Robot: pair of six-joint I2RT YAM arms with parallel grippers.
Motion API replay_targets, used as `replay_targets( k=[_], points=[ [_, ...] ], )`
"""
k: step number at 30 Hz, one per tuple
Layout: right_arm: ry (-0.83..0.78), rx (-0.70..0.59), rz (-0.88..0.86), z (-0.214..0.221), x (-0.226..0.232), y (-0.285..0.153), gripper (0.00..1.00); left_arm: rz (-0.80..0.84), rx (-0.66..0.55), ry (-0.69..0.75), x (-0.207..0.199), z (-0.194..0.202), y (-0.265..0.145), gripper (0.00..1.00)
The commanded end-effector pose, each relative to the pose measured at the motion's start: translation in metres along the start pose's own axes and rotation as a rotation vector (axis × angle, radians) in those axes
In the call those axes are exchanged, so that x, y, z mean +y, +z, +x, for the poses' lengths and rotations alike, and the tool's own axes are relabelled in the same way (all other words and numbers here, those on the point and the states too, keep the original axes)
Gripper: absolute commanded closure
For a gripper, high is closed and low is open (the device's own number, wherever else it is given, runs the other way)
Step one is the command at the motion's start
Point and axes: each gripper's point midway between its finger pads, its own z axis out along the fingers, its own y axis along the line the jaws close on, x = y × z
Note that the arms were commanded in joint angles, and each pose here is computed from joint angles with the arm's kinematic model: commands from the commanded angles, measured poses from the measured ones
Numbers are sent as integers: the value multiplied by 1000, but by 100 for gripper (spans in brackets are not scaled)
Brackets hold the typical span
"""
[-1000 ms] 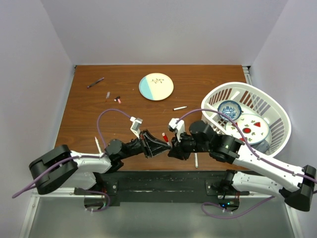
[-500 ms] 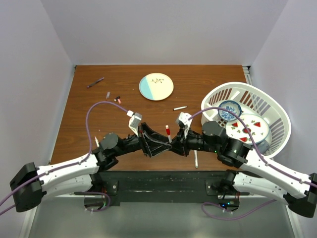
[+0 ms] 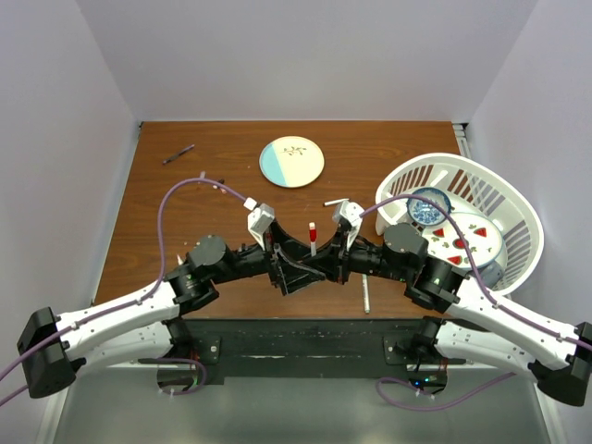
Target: Insert the pens into the pen caps
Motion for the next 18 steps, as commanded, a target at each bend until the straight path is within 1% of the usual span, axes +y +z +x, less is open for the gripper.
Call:
replay_targets(
  k=[1, 5, 10, 15, 18],
  points=[
    [-14, -88, -36, -22, 8, 0, 100, 12, 5, 49, -6, -17, -2, 14],
    [-16, -65, -36, -16, 7, -1, 100, -26, -26, 82, -3, -34, -12, 15],
    [-9, -31, -71, -5, 11, 1, 100, -19, -84, 127, -15, -61, -22, 16],
    [11, -12, -104, 1, 16, 4, 100, -22, -86, 144, -17, -71, -19, 17],
    [17, -8, -110, 1, 17, 4, 100, -7, -81, 147, -20, -75, -13, 19]
  ],
)
